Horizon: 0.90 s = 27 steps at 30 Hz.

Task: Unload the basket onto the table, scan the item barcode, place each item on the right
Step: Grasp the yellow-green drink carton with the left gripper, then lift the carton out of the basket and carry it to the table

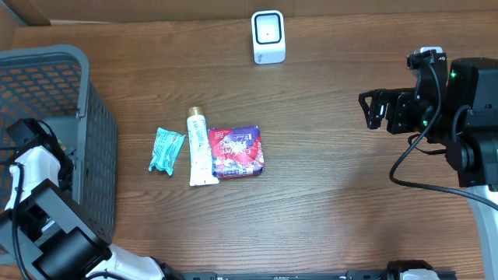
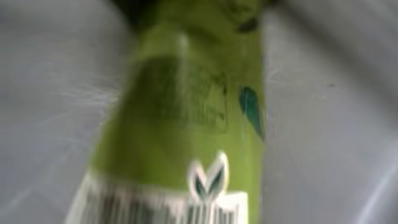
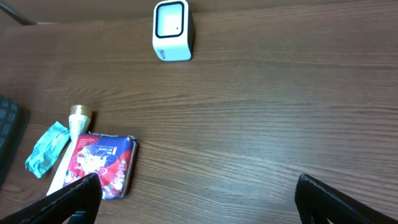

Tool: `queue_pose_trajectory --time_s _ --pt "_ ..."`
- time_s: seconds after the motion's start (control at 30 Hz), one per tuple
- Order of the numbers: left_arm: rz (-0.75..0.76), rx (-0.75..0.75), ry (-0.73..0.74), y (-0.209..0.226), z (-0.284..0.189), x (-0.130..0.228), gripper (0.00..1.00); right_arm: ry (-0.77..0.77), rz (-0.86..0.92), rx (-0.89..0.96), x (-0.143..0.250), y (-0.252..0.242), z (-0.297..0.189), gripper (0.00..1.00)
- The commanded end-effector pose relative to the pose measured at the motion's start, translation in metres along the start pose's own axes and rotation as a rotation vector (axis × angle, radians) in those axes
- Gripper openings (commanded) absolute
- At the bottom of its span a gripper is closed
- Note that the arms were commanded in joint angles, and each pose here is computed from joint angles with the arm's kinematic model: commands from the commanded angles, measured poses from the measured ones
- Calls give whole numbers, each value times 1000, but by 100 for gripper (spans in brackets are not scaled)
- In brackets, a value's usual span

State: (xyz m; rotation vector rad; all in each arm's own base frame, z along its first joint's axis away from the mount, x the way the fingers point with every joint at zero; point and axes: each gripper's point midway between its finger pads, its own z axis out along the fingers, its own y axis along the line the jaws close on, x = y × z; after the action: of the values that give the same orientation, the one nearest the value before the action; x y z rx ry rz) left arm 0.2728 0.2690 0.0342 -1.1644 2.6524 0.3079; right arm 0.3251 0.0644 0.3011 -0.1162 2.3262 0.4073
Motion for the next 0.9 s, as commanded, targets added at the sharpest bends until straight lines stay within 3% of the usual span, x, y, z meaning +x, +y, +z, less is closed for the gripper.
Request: queue_pose_trajectory --time_s 0.0,0.23,0.53,0.7,0.87 --pt "-55 -2 3 2 -1 -3 4 -39 -11 -2 -11 4 -9 100" --pt "-64 10 -91 5 -67 -65 4 -39 -11 -2 -11 4 -9 100" --pt "6 74 -327 -20 -235 -130 4 -39 -11 -2 -11 4 -9 100" --pt "176 221 -430 -77 -319 -115 4 -39 -11 -2 -11 4 -9 100" --pt "377 301 -377 -136 -347 -60 4 -39 -11 -2 -11 4 -9 100"
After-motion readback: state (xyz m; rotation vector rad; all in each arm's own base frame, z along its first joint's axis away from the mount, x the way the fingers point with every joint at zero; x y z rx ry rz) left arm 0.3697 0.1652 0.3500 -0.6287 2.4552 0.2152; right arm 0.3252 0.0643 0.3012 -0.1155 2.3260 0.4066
